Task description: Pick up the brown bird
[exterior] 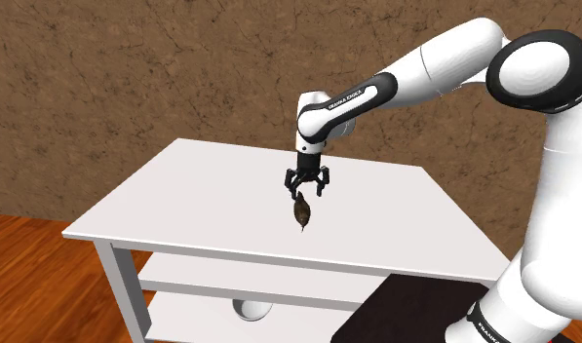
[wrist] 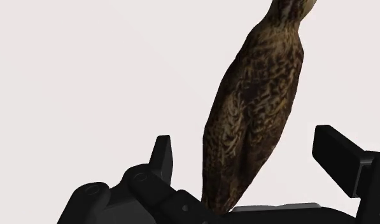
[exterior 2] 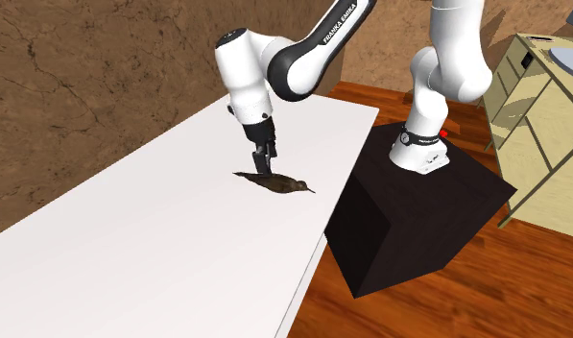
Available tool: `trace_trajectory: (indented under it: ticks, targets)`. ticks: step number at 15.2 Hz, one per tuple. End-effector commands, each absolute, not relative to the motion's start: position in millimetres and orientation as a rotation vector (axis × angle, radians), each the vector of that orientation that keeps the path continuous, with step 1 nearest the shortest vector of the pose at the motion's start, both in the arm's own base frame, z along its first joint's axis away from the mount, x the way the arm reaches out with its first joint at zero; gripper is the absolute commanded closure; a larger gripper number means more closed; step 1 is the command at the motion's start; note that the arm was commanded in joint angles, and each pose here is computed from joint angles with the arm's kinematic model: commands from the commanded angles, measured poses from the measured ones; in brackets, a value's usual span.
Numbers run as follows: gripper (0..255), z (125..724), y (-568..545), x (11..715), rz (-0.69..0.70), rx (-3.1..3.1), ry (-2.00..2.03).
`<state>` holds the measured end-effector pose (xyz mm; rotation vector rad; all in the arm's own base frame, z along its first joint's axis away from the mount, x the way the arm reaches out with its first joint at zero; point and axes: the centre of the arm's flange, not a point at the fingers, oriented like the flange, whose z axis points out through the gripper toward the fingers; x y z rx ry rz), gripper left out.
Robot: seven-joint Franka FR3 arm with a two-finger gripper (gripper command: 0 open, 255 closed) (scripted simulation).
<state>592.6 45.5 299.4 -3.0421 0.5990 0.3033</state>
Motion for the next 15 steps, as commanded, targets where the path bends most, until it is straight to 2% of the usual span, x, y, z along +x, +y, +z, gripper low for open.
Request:
trace_trajectory:
  ticks: [1,10,11,15]
  targets:
    - [0,278.5,43.9,608.8,0.321,-3.022,0.646]
    - [0,238.5,43.9,608.8,0.321,-3.022,0.646]
    - [255,238.1,44.0,608.3,0.321,-3.022,0.646]
    - [255,238.0,43.8,608.0,0.321,-3.022,0.646]
